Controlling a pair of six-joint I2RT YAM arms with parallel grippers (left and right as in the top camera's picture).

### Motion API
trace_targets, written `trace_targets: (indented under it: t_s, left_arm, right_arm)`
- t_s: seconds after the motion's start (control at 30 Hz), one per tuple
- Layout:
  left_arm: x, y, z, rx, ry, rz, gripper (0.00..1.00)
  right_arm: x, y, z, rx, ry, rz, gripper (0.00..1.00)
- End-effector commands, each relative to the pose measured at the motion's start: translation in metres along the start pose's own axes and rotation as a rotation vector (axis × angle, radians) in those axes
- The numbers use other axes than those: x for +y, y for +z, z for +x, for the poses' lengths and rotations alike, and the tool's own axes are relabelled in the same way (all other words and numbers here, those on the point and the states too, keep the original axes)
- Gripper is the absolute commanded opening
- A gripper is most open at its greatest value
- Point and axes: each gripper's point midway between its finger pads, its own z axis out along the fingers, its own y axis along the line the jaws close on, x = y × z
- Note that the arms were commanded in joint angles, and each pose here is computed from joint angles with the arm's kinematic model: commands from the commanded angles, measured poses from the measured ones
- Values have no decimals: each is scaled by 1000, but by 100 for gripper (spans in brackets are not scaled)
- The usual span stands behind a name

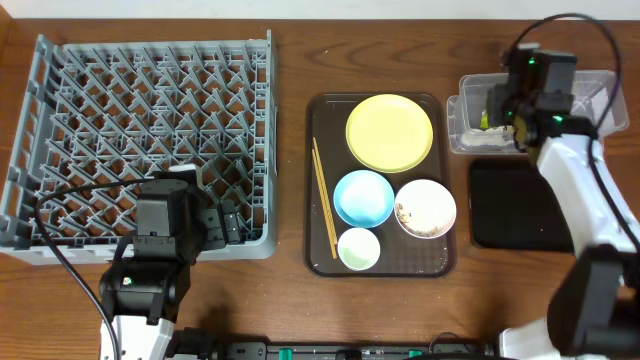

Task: Sort waste into correct bins and load items into the dishwasher rack
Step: 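Grasp the rim of the white plate with rice using right gripper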

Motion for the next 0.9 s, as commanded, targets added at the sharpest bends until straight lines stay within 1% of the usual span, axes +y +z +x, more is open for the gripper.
trace_targets:
  t_s: [0.0, 0.1, 0.17, 0.2, 0.27, 0.3, 0.37, 0.5, 0.57, 0.63, 0.87]
  left_arm:
    - [1, -5, -9, -26, -19, -4, 95]
    - [1, -5, -9, -26, -19, -3, 95]
    - [1, -5, -9, -26, -19, -4, 95]
    - [1, -5, -9, -26, -19, -3, 95]
    - [1, -5, -9, -26, -19, -4, 95]
    - [1, -5, -9, -26, -19, -3, 95]
    - [1, -5, -9, -26, -19, -4, 95]
    - [1, -5, -9, -26, -19, -4, 95]
    - [1, -5, -9, -26, -19, -4, 95]
    - [1, -5, -9, -26, -19, -4, 95]
    - [1, -5, -9, -26, -19, -4, 95]
  right_arm:
    - [9, -22, -12, -37, 9, -61, 26]
    - [47, -36, 3, 23, 9, -267, 36]
    - [73, -46, 26, 119, 20, -395, 42]
    - [80, -49, 36, 160, 23, -426, 45]
    - [93, -58, 67, 294, 26, -457, 45]
    - [97, -60, 76, 333, 24, -460, 44]
    - [105, -69, 98, 424, 16, -474, 38]
    - [117, -79, 126, 533, 8, -485, 35]
    - [113, -76, 140, 583, 34, -418, 33]
    - [110, -73, 151, 608, 54, -370, 32]
    - [138, -77, 170, 639, 2, -446, 32]
